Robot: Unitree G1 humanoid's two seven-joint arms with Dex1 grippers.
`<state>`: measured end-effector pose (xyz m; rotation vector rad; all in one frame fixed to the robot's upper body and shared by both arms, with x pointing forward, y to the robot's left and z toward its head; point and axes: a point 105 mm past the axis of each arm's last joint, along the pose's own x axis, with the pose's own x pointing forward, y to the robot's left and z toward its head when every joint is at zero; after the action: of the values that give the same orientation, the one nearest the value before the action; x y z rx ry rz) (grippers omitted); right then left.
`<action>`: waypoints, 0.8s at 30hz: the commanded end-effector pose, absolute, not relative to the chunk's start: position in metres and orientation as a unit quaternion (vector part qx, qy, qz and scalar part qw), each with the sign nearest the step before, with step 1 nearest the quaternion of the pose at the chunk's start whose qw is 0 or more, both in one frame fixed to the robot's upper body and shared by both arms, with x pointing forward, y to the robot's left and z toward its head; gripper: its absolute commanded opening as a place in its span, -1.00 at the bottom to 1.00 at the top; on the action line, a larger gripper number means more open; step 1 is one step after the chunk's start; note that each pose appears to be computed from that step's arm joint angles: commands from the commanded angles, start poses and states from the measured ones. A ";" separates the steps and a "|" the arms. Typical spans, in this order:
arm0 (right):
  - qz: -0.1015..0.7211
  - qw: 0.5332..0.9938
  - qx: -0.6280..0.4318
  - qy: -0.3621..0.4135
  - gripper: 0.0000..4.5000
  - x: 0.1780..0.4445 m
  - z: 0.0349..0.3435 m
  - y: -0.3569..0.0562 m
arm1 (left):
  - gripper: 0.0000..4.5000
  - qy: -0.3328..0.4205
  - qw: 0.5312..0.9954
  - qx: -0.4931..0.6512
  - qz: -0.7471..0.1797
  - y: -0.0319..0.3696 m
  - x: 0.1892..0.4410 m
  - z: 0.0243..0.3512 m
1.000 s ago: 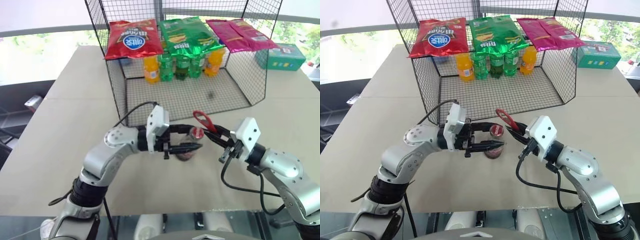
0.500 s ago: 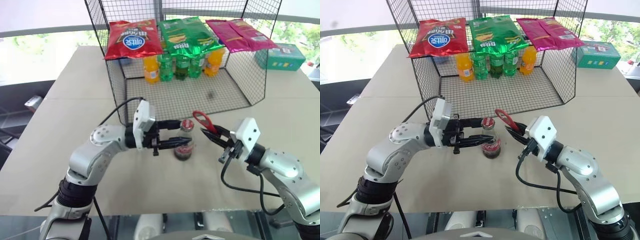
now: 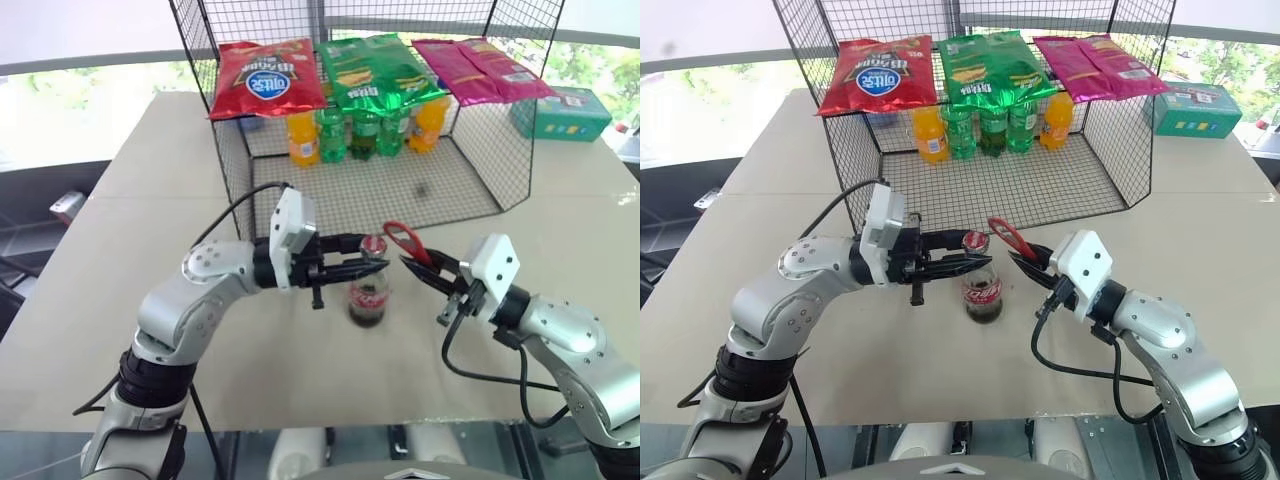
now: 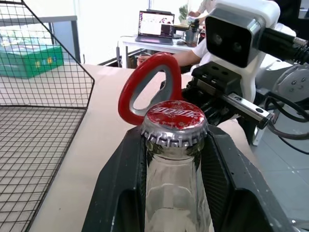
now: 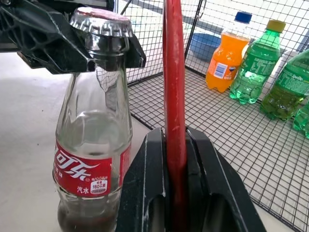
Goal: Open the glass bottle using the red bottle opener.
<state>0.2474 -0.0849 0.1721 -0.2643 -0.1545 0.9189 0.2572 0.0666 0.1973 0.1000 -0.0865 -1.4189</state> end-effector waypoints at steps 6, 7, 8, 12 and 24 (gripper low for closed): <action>0.436 0.884 -0.130 -0.110 -1.00 0.246 0.189 -0.084 | -0.56 -0.044 0.740 0.053 -0.670 0.064 0.249 0.199; 0.437 0.883 -0.130 -0.110 -1.00 0.246 0.189 -0.084 | -0.56 -0.043 0.739 0.054 -0.671 0.064 0.249 0.199; 0.437 0.883 -0.130 -0.110 -1.00 0.246 0.189 -0.084 | -0.56 -0.040 0.736 0.052 -0.674 0.064 0.248 0.198; 0.437 0.883 -0.130 -0.110 -1.00 0.246 0.189 -0.084 | 0.00 -0.045 0.738 0.062 -0.670 0.065 0.248 0.197; 0.436 0.884 -0.129 -0.108 -1.00 0.246 0.188 -0.084 | 0.80 -0.046 0.737 0.064 -0.671 0.066 0.248 0.196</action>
<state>0.2487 -0.0837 0.1752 -0.2577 -0.1688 0.9134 0.2521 0.0667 0.1913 0.1262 -0.0726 -1.4574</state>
